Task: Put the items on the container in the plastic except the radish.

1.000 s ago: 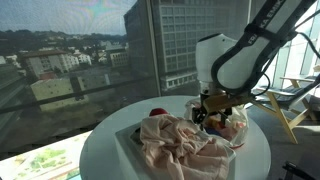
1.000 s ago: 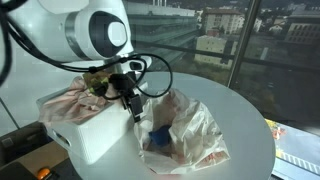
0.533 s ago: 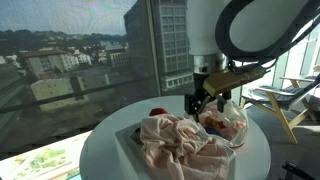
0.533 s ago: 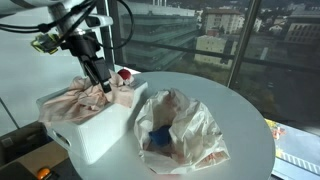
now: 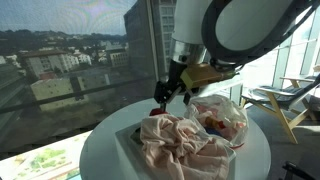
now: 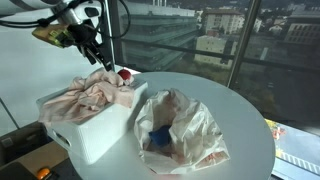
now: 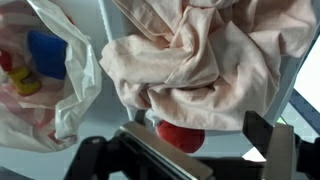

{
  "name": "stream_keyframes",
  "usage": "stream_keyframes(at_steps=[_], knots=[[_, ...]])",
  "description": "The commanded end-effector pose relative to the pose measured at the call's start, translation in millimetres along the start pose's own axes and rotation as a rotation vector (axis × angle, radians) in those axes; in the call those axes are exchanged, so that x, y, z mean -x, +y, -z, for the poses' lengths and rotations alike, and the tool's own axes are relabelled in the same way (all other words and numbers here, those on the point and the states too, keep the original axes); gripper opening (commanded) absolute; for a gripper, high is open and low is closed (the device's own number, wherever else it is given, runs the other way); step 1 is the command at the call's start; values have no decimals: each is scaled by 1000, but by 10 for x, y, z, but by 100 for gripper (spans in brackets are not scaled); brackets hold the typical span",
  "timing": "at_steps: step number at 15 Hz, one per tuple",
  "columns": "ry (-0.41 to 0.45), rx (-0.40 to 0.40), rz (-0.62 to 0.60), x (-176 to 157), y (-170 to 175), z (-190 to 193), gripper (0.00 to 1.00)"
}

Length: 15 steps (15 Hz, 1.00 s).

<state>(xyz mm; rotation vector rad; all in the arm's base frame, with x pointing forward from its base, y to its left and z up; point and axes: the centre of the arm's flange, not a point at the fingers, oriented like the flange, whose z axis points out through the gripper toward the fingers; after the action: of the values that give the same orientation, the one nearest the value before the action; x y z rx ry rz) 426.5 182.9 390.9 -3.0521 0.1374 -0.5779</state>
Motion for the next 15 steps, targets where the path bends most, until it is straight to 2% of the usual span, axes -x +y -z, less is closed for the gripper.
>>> stream_keyframes(at_steps=[1, 3, 7, 8, 10, 15], knots=[[-62, -102, 22, -249, 58, -517, 100], [-122, -150, 26, -216, 79, -778, 100], [-226, -171, 50, -131, 65, -1172, 100], [-244, -176, 63, -117, 64, -1194, 75], [-248, -165, 69, -83, 38, -1088, 66], [-280, -137, 67, -26, -21, -706, 27]])
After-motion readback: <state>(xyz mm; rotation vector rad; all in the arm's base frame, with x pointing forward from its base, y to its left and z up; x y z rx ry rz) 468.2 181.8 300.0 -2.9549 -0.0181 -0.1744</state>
